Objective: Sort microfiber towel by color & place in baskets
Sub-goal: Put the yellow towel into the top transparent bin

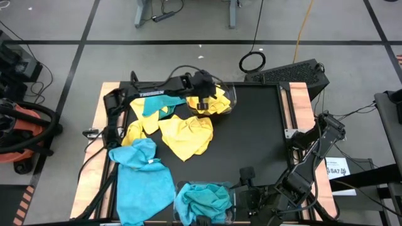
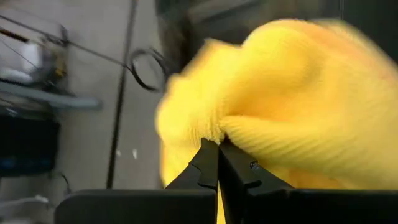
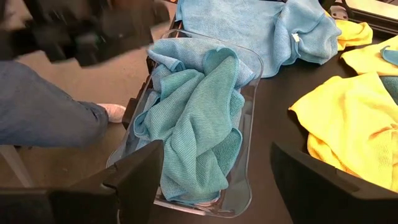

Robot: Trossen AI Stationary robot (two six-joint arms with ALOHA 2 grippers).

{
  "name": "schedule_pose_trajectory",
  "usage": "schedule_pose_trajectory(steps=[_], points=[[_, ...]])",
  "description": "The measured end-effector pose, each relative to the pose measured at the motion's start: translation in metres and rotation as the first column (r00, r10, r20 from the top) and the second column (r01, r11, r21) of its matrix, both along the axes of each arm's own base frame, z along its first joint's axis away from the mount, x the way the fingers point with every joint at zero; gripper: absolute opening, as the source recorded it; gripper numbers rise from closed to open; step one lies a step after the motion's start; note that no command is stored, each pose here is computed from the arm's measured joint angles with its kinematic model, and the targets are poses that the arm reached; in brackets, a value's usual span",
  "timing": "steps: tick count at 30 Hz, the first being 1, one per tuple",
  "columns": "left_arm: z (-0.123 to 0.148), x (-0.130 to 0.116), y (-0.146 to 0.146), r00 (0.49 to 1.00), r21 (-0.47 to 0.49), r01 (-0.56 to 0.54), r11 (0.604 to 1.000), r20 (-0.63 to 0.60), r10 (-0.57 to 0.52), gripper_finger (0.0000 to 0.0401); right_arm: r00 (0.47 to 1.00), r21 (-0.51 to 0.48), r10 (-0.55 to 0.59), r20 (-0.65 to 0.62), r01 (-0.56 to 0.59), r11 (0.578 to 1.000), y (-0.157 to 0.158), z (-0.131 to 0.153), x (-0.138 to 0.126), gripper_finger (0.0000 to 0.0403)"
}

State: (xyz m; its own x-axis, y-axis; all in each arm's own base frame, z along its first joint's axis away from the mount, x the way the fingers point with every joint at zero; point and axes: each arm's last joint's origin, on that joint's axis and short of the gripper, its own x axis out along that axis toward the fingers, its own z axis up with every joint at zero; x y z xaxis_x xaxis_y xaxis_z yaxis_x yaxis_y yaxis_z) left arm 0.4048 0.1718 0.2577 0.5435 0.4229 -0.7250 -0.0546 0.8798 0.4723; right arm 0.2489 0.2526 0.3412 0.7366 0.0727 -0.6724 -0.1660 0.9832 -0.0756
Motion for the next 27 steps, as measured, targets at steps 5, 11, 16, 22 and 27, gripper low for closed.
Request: schedule_pose_trajectory(steps=[5, 11, 16, 22, 27], points=[[-0.032, 0.001, 0.006, 0.992, -0.06, -0.009, 0.998, -0.123, 0.001, 0.0, 1.0, 0.0, 0.0, 0.0, 0.0, 1.0, 0.0, 0.0, 0.0, 0.0286], [-0.056, 0.002, 0.012, 0.98, -0.092, -0.026, 0.995, -0.2, 0.007, 0.0, 1.0, 0.0, 0.0, 0.0, 0.0, 1.0, 0.0, 0.0, 0.0, 0.0286], [-0.056, 0.002, 0.015, 0.98, -0.081, -0.029, 0.996, -0.199, 0.013, 0.0008, 1.0, 0.0, 0.0, 0.0, 0.0, 1.0, 0.0, 0.0, 0.0, 0.0286], [-0.056, 0.001, 0.016, 0.98, -0.083, -0.031, 0.996, -0.198, 0.015, 0.0011, 1.0, -0.03, 0.027, 0.002, -0.027, 0.999, 0.0, 0.0, 0.0, 0.0286], [-0.056, 0.002, 0.014, 0.98, -0.081, -0.029, 0.996, -0.199, 0.012, 0.0016, 1.0, -0.031, 0.027, 0.002, -0.027, 0.999, 0.0, 0.0, 0.0, 0.0286]])
